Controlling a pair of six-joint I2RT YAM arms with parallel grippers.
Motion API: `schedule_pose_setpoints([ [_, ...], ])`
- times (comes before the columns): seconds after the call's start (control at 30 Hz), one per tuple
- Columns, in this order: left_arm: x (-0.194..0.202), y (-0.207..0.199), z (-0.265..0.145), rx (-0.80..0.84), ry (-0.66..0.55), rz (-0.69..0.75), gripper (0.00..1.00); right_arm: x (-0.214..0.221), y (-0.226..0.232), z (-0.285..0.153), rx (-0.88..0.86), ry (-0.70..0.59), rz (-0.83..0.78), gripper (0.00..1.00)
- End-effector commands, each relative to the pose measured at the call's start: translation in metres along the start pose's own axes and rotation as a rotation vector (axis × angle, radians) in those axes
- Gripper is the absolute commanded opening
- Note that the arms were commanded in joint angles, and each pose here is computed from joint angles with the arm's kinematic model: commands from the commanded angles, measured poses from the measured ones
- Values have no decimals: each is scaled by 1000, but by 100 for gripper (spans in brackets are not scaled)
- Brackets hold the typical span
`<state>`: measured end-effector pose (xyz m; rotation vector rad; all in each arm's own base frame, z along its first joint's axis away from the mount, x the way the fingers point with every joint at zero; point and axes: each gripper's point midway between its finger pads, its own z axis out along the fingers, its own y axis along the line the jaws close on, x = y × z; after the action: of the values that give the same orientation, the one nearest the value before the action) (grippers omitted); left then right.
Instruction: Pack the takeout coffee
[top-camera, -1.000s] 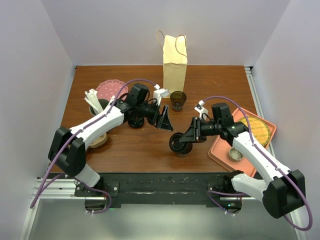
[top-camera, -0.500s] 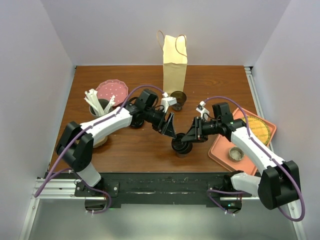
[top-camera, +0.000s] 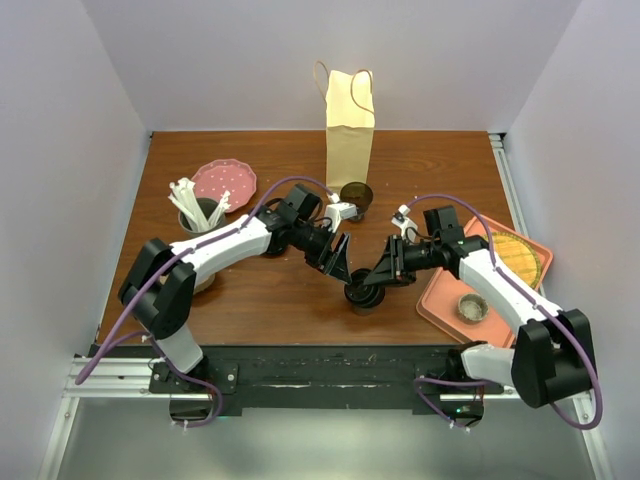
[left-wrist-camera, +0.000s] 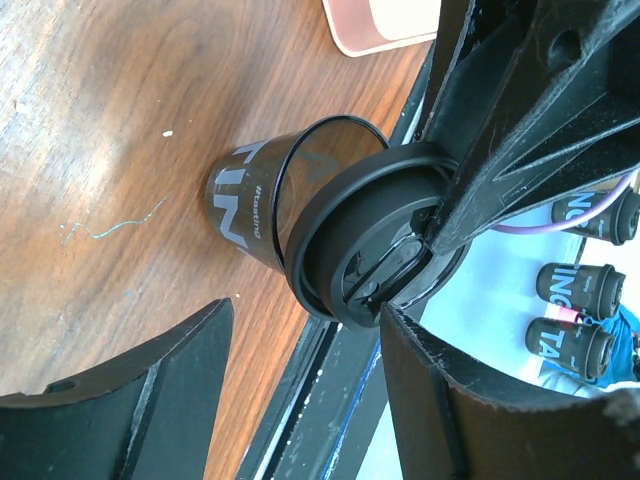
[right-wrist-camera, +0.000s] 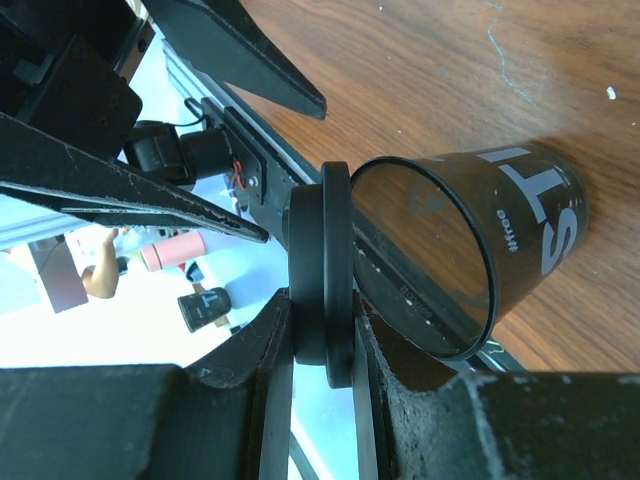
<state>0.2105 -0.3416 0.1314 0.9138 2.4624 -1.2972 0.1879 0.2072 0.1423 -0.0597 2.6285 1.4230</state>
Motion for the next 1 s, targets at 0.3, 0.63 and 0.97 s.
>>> schedule_pose_setpoints([
  [0.3, -9, -3, 5, 8, -2, 49, 63, 4, -8, -3, -5, 27, 25, 28],
  [0.63, -8, -4, 9, 12, 7, 49, 62, 5, -14, -7, 18, 27, 28, 36],
  [0.97, -6, -4, 9, 9, 11, 54, 62, 3, -21, -17, 83, 33, 19, 45],
])
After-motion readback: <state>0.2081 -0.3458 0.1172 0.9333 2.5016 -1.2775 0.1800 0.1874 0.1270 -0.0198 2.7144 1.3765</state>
